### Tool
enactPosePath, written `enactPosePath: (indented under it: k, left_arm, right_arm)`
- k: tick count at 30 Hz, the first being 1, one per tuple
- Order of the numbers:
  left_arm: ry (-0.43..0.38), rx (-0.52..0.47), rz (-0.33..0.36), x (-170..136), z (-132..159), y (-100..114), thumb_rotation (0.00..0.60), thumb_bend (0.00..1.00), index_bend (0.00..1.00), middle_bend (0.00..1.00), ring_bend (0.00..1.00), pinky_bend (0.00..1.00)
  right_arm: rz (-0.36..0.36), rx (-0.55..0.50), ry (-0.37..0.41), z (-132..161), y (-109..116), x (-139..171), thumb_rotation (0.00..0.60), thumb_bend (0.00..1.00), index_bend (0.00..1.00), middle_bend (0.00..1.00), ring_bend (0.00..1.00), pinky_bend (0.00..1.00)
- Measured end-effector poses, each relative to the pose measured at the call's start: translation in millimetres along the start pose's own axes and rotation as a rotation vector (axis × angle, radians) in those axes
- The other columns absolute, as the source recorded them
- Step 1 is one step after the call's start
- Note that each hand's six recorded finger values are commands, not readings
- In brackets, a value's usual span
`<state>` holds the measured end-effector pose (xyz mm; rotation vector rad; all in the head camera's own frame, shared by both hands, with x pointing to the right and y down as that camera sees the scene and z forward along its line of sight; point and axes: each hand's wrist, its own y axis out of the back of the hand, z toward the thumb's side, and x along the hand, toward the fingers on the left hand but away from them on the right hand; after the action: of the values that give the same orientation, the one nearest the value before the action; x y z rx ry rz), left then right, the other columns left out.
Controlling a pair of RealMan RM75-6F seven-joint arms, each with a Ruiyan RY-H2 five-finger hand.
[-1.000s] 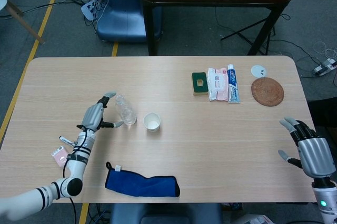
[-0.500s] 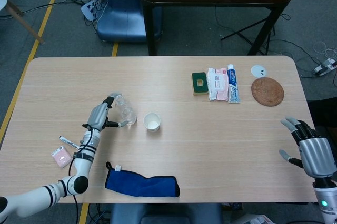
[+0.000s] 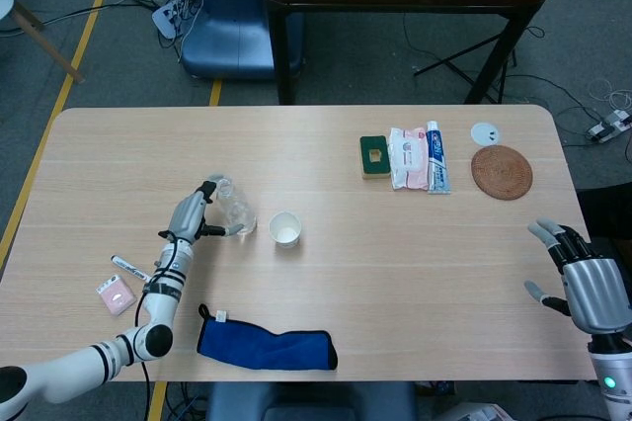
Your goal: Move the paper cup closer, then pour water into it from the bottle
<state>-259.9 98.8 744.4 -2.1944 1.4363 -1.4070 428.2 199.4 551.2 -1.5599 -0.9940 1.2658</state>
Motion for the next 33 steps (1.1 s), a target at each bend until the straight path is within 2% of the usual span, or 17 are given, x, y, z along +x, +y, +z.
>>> enactPosePath:
  k: [27,33]
  left_arm:
    - [-0.011,-0.031,-0.037,5,17,-23,0.6,0.07,0.26,0.16,0.16,0.24]
    - [-0.003,-0.033,-0.025,7,17,-23,0.6,0.06,0.33,0.23,0.22,0.24]
  right_arm:
    - [-0.008,-0.01,0.0,-2,4,1,0.6,0.04,0.2,0.2,0.19,0.46]
    - [-0.009,-0.009,-0.001,-2,4,1,0.6,0.04,0.2,0.2,0.19,0.46]
